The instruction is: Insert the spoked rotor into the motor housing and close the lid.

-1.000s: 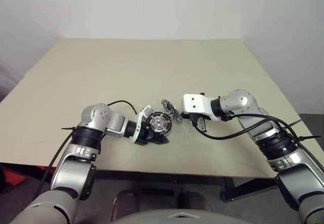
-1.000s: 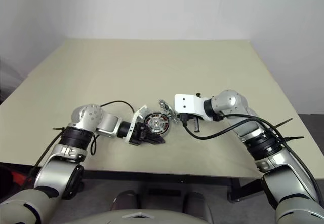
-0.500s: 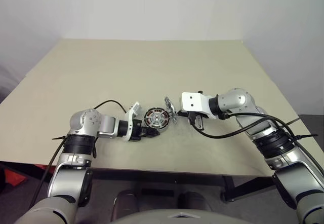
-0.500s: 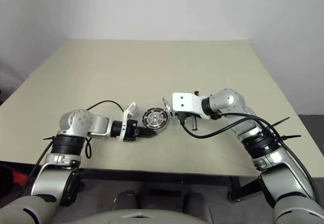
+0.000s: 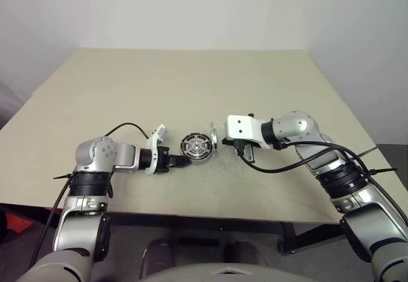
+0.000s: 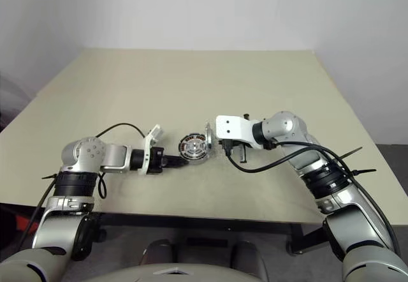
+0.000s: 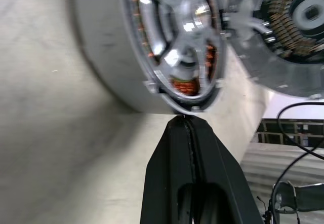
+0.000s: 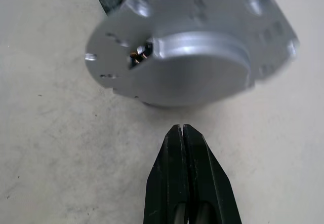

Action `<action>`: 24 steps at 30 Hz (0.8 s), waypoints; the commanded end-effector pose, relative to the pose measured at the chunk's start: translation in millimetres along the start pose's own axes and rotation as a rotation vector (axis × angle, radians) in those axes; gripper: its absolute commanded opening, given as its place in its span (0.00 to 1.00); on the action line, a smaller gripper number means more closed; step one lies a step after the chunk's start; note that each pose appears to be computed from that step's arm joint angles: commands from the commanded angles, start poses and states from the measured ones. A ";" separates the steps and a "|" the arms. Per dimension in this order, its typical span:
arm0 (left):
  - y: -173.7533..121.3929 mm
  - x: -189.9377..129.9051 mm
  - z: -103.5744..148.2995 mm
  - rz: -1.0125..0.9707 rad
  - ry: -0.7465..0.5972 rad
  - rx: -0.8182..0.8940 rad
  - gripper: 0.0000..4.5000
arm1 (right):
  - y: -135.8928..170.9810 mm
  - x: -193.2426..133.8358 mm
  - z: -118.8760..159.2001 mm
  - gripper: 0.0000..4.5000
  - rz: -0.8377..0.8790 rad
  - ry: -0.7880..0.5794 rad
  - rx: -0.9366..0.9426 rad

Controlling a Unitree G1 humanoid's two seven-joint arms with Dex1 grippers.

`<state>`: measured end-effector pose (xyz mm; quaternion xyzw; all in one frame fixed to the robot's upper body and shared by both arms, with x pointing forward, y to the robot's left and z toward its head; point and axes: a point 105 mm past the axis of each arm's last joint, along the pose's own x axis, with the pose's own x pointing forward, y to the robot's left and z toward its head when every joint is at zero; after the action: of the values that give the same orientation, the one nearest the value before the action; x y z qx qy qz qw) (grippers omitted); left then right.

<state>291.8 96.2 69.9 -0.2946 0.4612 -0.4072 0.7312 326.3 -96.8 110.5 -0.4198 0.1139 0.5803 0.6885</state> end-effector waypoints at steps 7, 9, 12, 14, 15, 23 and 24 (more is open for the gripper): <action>-39.8 -46.8 -21.8 -0.181 0.006 0.151 0.00 | -5.5 -12.0 5.0 0.00 -0.017 -0.004 -0.024; -40.2 -56.5 -21.8 -0.171 -0.007 0.161 0.00 | -4.5 -12.4 5.2 0.00 -0.014 -0.007 -0.021; -40.2 -67.8 -11.3 -0.151 -0.068 0.170 0.00 | -7.7 -9.9 9.7 0.00 -0.028 -0.031 -0.007; -39.4 -69.9 -6.1 -0.143 -0.104 0.164 0.00 | -10.4 -7.0 17.5 0.00 -0.036 -0.060 0.000; -38.9 -69.9 -5.0 -0.139 -0.113 0.161 0.00 | -10.7 -6.2 20.5 0.00 -0.035 -0.071 0.003; -31.4 -64.3 -5.4 -0.104 -0.151 0.127 0.00 | -19.8 15.9 48.0 0.00 -0.048 -0.148 -0.005; -30.1 -64.5 -5.5 -0.098 -0.155 0.122 0.00 | -20.7 18.8 51.3 0.00 -0.049 -0.157 -0.004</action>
<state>261.0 134.1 113.8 -0.2979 0.3773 -0.4441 0.7561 330.0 -53.9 128.6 -0.3686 0.0716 0.5998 0.7066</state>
